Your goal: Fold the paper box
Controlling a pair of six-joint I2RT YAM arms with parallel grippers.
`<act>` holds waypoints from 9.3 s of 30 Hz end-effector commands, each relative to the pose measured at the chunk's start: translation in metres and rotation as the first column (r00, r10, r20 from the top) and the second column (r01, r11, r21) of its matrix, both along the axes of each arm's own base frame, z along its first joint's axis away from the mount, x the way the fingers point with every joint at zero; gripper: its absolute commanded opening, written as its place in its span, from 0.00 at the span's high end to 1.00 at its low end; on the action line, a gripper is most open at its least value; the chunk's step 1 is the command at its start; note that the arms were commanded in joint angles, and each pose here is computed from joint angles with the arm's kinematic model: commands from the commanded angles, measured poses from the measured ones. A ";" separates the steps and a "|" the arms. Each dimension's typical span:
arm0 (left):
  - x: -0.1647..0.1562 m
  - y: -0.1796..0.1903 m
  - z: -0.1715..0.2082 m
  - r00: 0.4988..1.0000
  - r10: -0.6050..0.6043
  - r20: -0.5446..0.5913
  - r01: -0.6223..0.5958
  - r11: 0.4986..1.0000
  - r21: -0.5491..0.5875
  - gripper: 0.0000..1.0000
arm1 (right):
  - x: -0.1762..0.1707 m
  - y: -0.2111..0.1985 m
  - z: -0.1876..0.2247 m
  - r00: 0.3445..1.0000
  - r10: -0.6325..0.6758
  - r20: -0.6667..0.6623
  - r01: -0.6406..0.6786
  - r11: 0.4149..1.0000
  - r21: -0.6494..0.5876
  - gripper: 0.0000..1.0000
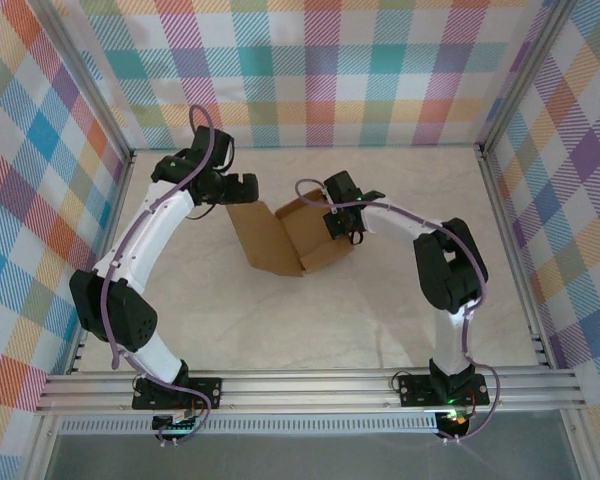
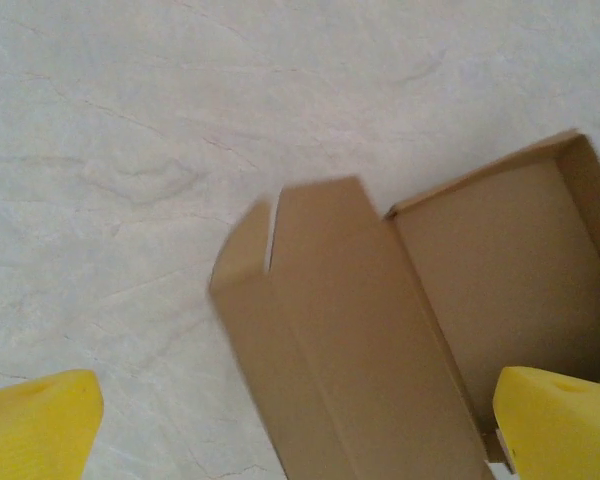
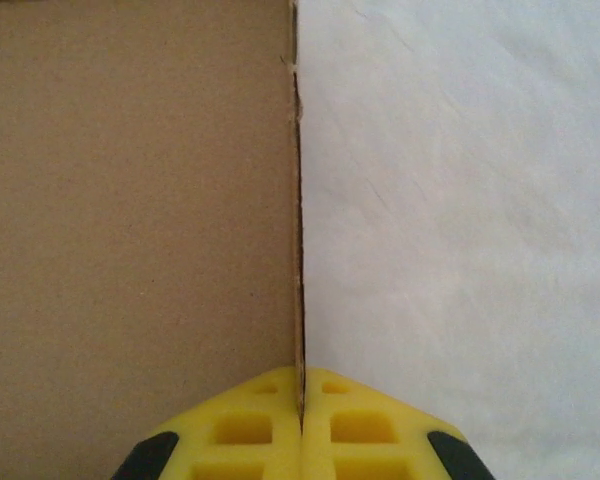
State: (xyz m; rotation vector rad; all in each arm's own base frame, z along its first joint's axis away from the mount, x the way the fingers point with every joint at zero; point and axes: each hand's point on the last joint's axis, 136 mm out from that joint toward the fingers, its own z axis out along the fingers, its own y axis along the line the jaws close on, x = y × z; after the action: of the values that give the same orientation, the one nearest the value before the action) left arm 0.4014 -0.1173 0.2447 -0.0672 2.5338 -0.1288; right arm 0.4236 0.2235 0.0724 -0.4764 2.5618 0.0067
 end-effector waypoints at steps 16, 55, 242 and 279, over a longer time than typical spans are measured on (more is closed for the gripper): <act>-0.076 -0.029 -0.012 0.975 0.217 -0.056 -0.224 0.951 -0.214 0.01 | -0.060 -0.040 -0.009 0.635 -0.757 -0.157 0.756 0.566 0.330 0.86; -0.093 -0.070 -0.055 0.987 0.087 -0.137 -0.108 0.982 -0.155 0.00 | 0.060 -0.042 0.011 0.753 0.657 -0.019 -0.643 0.742 0.188 0.50; -0.035 -0.137 -0.214 0.947 0.007 -0.321 0.069 0.972 0.226 0.84 | -0.096 -0.047 -0.010 0.899 -0.419 -0.129 0.439 0.853 0.284 0.94; -0.013 -0.112 -0.098 0.998 -0.045 -0.037 0.037 0.983 -0.182 0.00 | -0.089 -0.055 0.061 0.956 -0.271 0.109 0.231 0.929 0.289 0.08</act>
State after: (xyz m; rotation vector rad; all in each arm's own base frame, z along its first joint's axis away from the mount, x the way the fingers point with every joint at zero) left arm 0.3730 -0.2250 0.1016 -0.1201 2.7017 -0.2458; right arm 0.3310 0.1676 0.1058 0.0580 2.4956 0.2237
